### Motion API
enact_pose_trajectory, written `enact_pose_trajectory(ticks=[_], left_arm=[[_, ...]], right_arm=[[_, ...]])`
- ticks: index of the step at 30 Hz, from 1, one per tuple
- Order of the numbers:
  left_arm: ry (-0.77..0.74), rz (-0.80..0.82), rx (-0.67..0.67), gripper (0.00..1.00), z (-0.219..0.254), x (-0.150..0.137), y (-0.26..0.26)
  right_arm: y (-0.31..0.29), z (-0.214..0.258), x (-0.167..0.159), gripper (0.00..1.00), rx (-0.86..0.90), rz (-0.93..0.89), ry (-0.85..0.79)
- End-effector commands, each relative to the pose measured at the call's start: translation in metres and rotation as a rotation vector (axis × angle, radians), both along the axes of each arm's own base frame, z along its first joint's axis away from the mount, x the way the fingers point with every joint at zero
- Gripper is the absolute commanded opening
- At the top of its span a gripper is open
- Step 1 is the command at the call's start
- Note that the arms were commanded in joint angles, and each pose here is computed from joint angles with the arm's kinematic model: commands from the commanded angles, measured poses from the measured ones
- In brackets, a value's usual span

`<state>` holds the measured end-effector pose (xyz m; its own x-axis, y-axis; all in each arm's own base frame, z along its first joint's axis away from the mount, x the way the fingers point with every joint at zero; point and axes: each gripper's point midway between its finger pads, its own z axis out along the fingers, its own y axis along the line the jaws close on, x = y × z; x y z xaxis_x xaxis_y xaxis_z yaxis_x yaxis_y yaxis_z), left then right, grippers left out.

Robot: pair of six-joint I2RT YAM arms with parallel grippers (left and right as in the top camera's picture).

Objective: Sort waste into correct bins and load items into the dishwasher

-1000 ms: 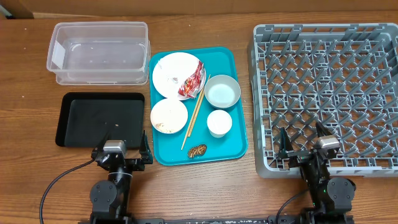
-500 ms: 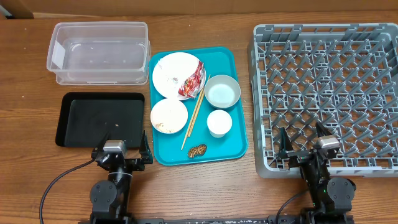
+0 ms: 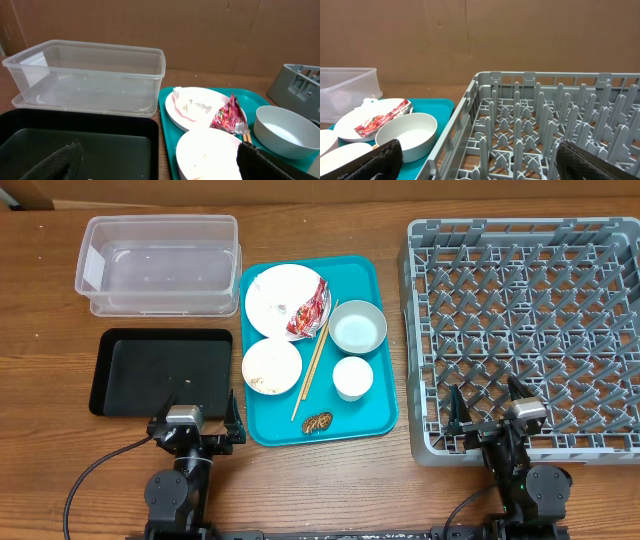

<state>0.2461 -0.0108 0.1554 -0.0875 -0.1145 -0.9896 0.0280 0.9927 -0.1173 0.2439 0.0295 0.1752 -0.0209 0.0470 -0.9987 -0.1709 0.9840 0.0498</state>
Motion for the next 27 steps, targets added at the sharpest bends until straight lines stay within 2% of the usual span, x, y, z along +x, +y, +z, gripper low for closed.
enact_pose_trajectory(ticks=[1,18,22,27], left_arm=[[-0.009,-0.005,0.018,1.00,0.001,0.000,0.000],[-0.009,-0.011,0.017,1.00,0.001,0.000,-0.001],[-0.004,-0.008,-0.071,1.00,0.001,0.000,-0.002],[-0.010,-0.014,-0.130,1.00,0.008,-0.002,-0.003]], right_arm=[[0.000,-0.002,0.000,1.00,-0.001,0.002,-0.004],[0.000,-0.002,0.000,1.00,0.028,0.002,0.001],[0.000,-0.002,0.000,1.00,0.152,-0.001,0.022],[-0.004,0.009,-0.002,1.00,0.156,-0.024,0.020]])
